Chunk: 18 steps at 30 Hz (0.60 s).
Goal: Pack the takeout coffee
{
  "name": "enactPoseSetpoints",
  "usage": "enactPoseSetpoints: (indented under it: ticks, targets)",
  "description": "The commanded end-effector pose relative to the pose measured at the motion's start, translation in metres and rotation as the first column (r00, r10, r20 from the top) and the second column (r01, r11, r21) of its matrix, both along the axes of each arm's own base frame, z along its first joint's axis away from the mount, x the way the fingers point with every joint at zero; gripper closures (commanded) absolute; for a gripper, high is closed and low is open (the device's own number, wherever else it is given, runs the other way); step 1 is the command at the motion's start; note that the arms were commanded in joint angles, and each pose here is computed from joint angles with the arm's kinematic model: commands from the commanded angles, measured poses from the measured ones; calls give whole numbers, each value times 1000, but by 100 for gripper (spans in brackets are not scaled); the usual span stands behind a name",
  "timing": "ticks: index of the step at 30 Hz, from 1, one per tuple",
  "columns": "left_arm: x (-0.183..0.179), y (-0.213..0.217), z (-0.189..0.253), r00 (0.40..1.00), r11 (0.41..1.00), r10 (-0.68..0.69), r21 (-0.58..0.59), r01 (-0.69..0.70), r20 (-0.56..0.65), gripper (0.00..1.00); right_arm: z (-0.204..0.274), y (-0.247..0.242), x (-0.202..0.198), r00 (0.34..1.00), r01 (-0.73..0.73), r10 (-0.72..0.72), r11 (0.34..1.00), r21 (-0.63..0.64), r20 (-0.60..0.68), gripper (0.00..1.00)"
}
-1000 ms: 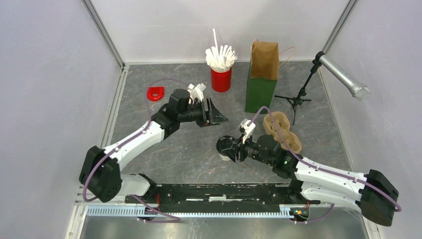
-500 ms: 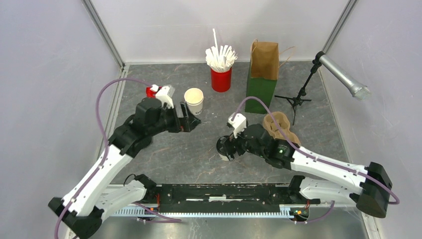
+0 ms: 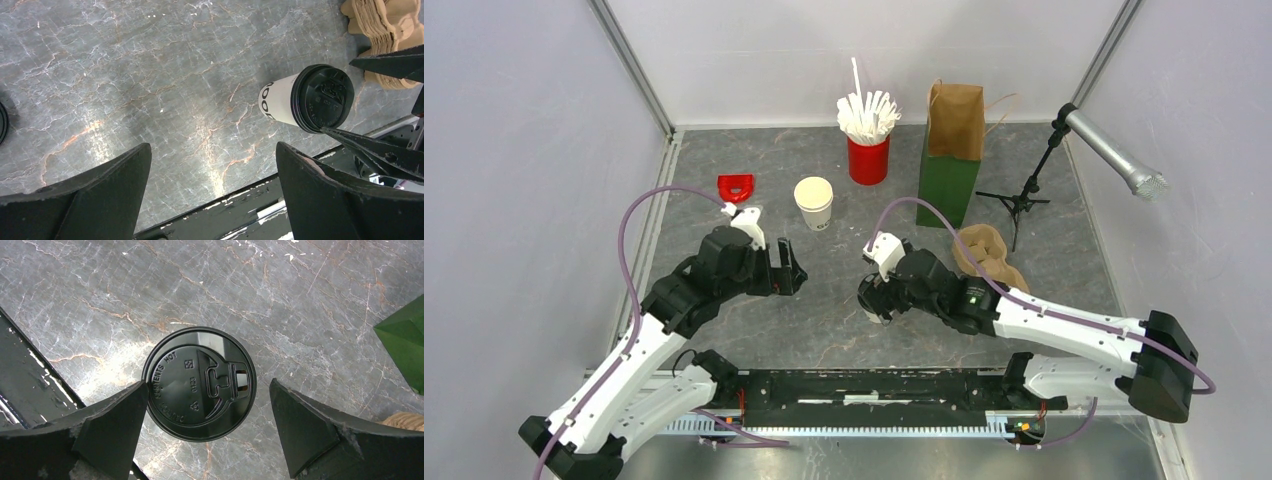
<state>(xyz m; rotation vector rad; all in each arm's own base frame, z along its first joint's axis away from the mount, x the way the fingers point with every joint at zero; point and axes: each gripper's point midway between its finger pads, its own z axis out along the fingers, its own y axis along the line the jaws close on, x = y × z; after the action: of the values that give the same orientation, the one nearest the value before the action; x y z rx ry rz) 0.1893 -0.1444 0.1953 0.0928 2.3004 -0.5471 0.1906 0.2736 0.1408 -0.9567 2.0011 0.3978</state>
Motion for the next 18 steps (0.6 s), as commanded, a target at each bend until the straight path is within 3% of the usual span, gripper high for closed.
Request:
enactPoseSetpoints:
  ticks: [1, 18]
  targets:
    - [7, 7, 6, 998, 999, -2, 36, -1, 69, 0, 4, 7, 4, 999, -21, 22, 1000, -7, 28, 2]
    - [8, 12, 5, 996, 999, 18, 45, -22, 87, 0, 29, 17, -2, 999, -47, 46, 996, 75, 11, 2]
